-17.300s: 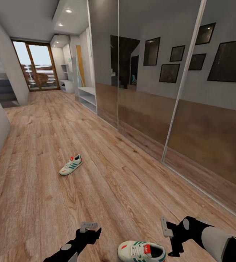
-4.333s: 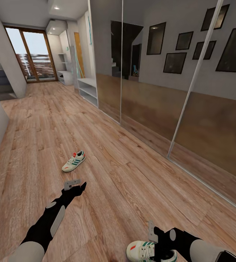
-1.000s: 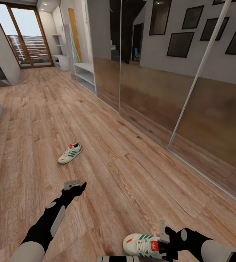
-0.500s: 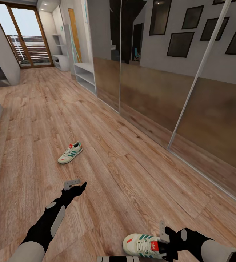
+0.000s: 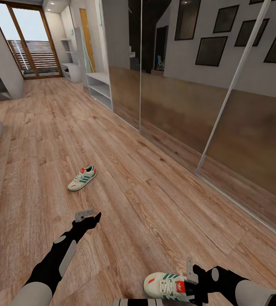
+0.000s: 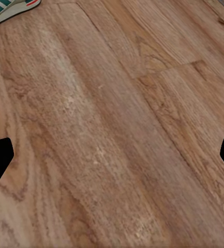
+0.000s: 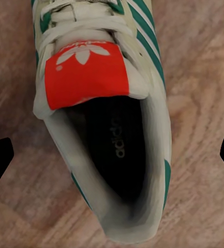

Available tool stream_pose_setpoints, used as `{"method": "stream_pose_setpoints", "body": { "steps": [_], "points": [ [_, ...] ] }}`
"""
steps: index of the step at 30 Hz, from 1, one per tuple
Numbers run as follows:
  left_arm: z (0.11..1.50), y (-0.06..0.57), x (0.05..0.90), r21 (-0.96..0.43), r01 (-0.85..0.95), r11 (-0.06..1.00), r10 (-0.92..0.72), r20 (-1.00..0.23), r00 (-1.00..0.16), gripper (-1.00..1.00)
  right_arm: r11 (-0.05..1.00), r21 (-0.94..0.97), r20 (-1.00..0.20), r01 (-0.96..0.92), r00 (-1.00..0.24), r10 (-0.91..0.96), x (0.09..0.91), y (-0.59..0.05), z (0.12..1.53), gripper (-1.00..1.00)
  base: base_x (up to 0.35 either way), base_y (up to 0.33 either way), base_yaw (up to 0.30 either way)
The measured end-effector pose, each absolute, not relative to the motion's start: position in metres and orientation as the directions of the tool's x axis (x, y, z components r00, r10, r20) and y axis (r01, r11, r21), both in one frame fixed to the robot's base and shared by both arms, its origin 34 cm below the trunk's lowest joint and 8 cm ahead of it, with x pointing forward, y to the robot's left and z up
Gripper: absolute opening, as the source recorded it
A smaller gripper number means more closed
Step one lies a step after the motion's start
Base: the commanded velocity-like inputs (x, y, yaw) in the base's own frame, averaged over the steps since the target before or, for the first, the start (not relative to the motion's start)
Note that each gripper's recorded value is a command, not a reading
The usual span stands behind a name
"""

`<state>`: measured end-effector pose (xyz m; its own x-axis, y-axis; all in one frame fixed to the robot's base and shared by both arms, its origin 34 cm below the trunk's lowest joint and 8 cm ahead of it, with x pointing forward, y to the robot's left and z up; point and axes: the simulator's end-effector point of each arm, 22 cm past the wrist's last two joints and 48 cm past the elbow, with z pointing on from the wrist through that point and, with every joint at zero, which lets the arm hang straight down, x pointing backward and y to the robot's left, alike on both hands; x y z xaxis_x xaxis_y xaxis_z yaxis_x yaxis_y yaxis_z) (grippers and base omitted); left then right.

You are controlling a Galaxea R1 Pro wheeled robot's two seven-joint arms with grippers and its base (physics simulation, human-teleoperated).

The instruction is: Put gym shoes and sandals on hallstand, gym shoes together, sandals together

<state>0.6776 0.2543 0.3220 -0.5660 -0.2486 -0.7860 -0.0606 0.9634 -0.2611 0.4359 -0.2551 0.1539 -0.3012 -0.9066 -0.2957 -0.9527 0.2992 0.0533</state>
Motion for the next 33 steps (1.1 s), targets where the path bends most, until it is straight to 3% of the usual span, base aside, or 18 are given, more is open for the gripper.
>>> {"method": "stream_pose_setpoints", "body": {
  "steps": [33],
  "points": [
    [0.294,0.254,0.669,-0.258,-0.072,0.963,-0.249,-0.760,-0.601,1.00,0.299,0.096,-0.281,-0.949,-0.314,-0.907,0.420,-0.255,0.137,1.00,0.000,0.000,0.000]
  ]
}}
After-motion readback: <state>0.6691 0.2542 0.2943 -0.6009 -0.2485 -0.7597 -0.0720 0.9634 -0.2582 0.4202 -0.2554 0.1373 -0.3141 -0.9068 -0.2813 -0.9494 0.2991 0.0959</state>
